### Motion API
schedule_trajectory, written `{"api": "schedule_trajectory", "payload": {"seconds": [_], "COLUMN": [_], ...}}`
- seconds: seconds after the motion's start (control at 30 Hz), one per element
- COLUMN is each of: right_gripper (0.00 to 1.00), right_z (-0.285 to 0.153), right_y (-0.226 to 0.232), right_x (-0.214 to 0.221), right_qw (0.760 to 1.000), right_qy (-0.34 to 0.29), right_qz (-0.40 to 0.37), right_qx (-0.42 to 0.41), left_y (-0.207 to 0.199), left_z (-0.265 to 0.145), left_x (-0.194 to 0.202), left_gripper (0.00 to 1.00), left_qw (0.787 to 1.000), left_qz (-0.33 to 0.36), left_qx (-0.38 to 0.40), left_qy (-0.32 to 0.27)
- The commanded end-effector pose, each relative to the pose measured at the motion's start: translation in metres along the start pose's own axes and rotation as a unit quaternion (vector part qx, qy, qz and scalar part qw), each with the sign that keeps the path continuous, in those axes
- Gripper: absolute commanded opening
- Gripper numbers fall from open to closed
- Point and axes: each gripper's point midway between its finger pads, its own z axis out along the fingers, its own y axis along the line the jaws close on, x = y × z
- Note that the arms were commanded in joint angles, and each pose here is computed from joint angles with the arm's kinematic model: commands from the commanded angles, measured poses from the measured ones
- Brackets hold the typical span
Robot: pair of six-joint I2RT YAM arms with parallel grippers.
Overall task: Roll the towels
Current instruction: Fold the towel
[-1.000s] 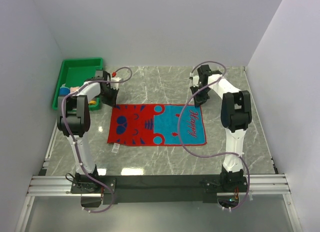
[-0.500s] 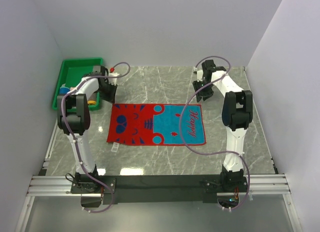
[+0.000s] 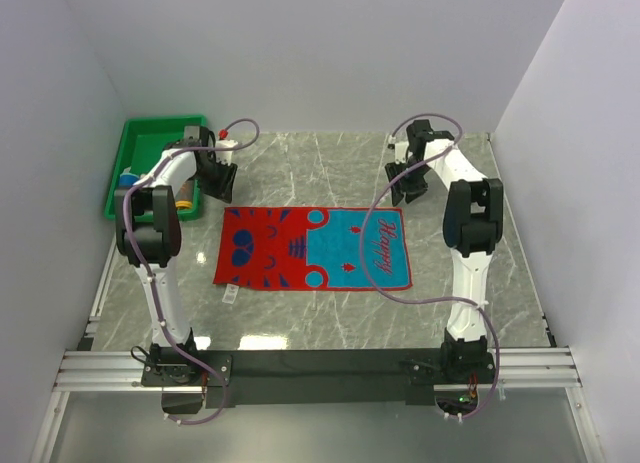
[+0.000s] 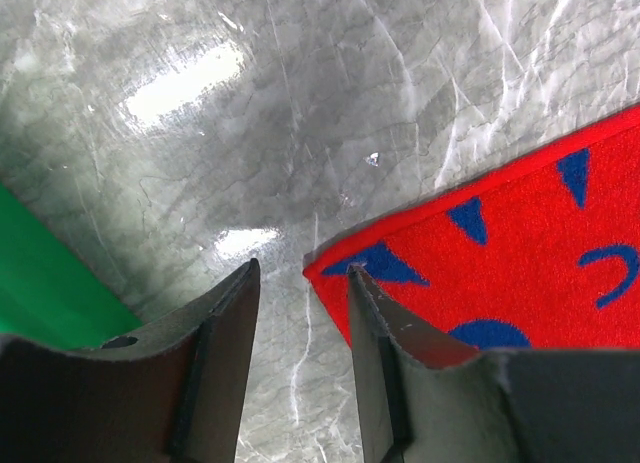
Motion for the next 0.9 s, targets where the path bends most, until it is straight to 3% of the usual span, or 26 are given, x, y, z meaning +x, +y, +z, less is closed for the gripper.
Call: {"api": "schedule_trajectory", "payload": {"seconds": [0.0,0.47,0.63,0.77,0.87], "right_gripper": [0.53,0.36,0.22,0.22,0.37], "right_z": [0.010,0.030,0.031,0.031,0.030], "right_y": [0.000,0.003,0.008,0.009,0.012], "right_x": [0.018,0.028,0.030,0.033,0.031], "right_qw": [0.999,0.998,0.997,0.996,0.997], "right_qy": [0.034,0.054,0.067,0.075,0.074], "right_qz": [-0.005,-0.022,-0.040,-0.042,-0.036], "right_qx": [-0.007,0.008,0.013,0.010,0.006], "left_y": [0.001,0.011,0.011,0.005,0.004], "left_z": [-0.003,0.005,0.003,0.001,0.001], "left_x": [-0.013,-0.013,-0.017,-0.016,-0.016], "left_gripper": [0.46,0.48,0.48,0.49,0.49], "left_qw": [1.000,1.000,1.000,1.000,1.000], "left_qz": [0.006,0.009,0.010,0.008,0.009], "left_qx": [0.002,-0.017,-0.013,0.001,0.005], "left_qy": [-0.013,-0.006,-0.009,-0.009,-0.009]}}
